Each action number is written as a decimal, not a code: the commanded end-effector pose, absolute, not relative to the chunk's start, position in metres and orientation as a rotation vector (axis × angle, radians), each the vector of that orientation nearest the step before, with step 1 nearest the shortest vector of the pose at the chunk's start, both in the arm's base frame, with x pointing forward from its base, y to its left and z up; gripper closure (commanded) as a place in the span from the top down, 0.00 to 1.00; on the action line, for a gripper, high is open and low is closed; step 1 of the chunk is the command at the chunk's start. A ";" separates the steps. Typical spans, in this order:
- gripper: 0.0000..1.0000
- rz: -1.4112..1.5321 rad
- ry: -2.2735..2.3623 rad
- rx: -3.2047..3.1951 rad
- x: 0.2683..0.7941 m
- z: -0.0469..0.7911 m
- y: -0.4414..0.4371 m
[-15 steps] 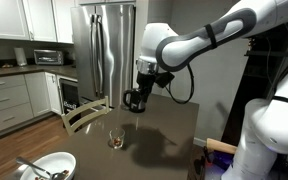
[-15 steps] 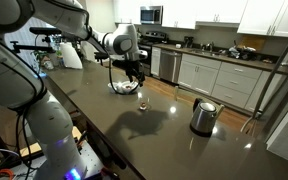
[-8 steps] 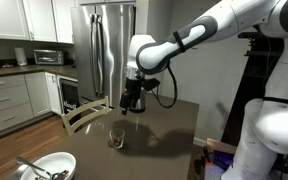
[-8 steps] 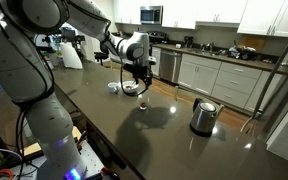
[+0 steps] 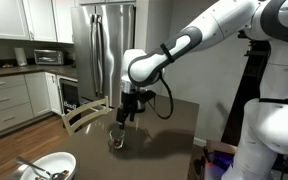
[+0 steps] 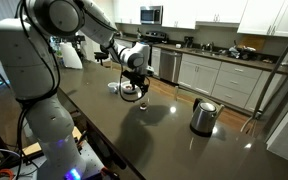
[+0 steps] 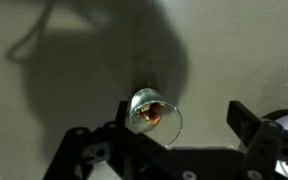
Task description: Empty the contents in the cup into the bowl
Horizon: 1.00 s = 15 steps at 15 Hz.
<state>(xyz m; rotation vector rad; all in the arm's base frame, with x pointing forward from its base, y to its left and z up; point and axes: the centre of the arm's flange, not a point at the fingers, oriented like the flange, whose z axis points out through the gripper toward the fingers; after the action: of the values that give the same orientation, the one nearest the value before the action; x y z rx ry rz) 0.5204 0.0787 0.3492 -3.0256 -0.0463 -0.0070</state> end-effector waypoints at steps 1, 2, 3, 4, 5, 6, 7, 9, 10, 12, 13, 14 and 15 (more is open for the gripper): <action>1.00 -0.044 -0.085 -3.019 0.527 0.327 0.081; 1.00 -0.049 -0.085 -3.026 0.528 0.323 0.080; 1.00 -0.052 -0.082 -3.029 0.532 0.321 0.077; 1.00 -0.053 -0.082 -3.027 0.535 0.319 0.076; 1.00 -0.046 -0.078 -3.025 0.538 0.316 0.072; 1.00 -0.041 -0.075 -3.027 0.541 0.314 0.069; 1.00 -0.031 -0.066 -3.027 0.544 0.311 0.064; 1.00 -0.026 -0.047 -3.027 0.549 0.307 0.055; 1.00 -0.025 -0.040 -3.025 0.551 0.305 0.051; 1.00 -0.027 -0.022 -3.025 0.559 0.302 0.041; 1.00 -0.029 -0.010 -3.025 0.565 0.300 0.036; 1.00 -0.029 0.004 -3.027 0.569 0.299 0.031; 1.00 -0.028 0.016 -3.027 0.575 0.297 0.027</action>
<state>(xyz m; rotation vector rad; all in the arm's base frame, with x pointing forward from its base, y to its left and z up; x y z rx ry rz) 0.5533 0.0407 0.3041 -3.0327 0.0276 -0.0088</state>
